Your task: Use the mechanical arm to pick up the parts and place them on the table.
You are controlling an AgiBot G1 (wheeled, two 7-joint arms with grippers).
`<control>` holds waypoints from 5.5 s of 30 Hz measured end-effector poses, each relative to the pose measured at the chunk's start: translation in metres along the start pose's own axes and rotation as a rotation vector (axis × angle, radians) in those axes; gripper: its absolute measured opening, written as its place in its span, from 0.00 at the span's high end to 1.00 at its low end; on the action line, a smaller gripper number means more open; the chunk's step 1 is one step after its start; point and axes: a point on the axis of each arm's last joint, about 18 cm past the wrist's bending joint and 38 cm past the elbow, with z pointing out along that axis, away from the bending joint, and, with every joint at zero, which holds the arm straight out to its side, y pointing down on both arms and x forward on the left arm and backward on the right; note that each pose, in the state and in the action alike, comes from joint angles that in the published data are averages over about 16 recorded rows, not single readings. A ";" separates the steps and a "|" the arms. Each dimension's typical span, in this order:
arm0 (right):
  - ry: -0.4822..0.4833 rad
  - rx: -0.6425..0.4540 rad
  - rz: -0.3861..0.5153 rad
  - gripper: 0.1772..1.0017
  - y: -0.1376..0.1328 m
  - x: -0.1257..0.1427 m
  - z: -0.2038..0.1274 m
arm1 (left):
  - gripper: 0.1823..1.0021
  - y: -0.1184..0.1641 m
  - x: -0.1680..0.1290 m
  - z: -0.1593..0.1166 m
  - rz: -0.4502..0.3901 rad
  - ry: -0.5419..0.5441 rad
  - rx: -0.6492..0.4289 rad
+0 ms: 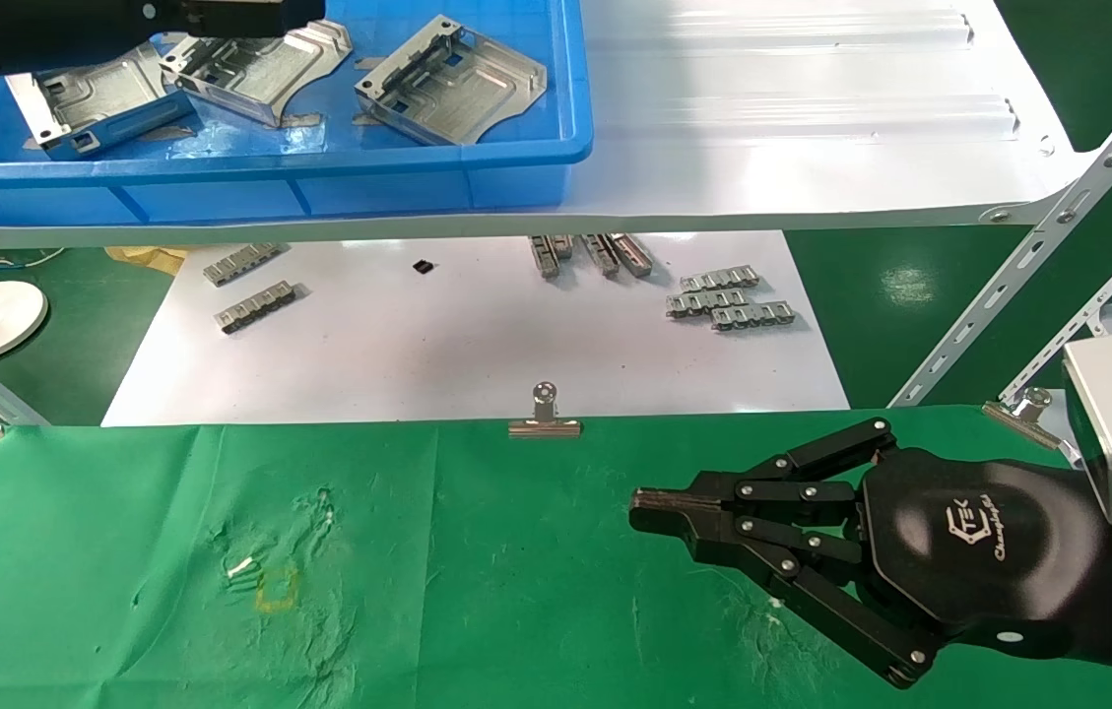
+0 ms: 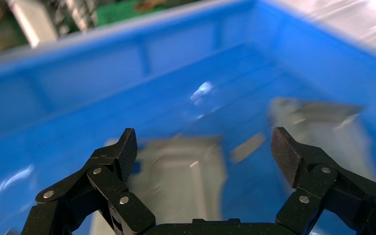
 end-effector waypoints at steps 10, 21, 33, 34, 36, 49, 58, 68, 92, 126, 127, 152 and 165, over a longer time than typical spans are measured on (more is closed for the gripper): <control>0.000 0.000 0.000 0.98 0.000 0.000 0.000 | 0.03 0.009 -0.024 0.011 -0.042 -0.126 -0.076; 0.000 0.000 0.000 0.98 0.000 0.000 0.000 | 0.15 0.014 -0.030 0.011 -0.053 -0.142 -0.089; 0.000 0.000 0.000 0.98 0.000 0.000 0.000 | 0.45 0.014 -0.033 0.010 -0.049 -0.155 -0.097; 0.000 0.000 0.000 0.98 0.000 0.000 0.000 | 0.49 0.014 -0.033 0.009 -0.050 -0.156 -0.098; 0.000 0.000 0.000 0.98 0.000 0.000 0.000 | 0.55 0.014 -0.034 0.009 -0.051 -0.158 -0.099; 0.000 0.000 0.000 0.98 0.000 0.000 0.000 | 0.84 -0.001 -0.029 -0.001 -0.074 -0.089 -0.032; 0.000 0.000 0.000 0.97 0.000 0.000 0.000 | 0.89 -0.017 0.012 -0.037 0.091 0.214 0.085; 0.000 0.000 0.000 0.88 0.000 0.000 0.000 | 0.89 0.029 0.067 -0.096 0.479 0.545 0.141; 0.000 0.000 0.000 0.31 0.000 0.000 0.000 | 0.89 0.233 0.054 -0.122 0.708 0.662 -0.229; 0.001 0.000 0.000 0.00 0.000 0.000 0.000 | 0.41 0.233 0.056 -0.123 0.530 0.623 -0.174; 0.001 0.000 0.000 0.00 0.000 0.000 0.000 | 0.39 0.232 0.056 -0.123 0.527 0.623 -0.173; 0.001 0.000 0.000 0.00 0.000 0.000 0.000 | 0.01 0.211 0.090 -0.123 0.379 0.649 -0.037; 0.001 0.000 0.000 0.00 0.000 0.000 0.000 | 0.00 0.190 0.115 -0.134 0.277 0.685 0.042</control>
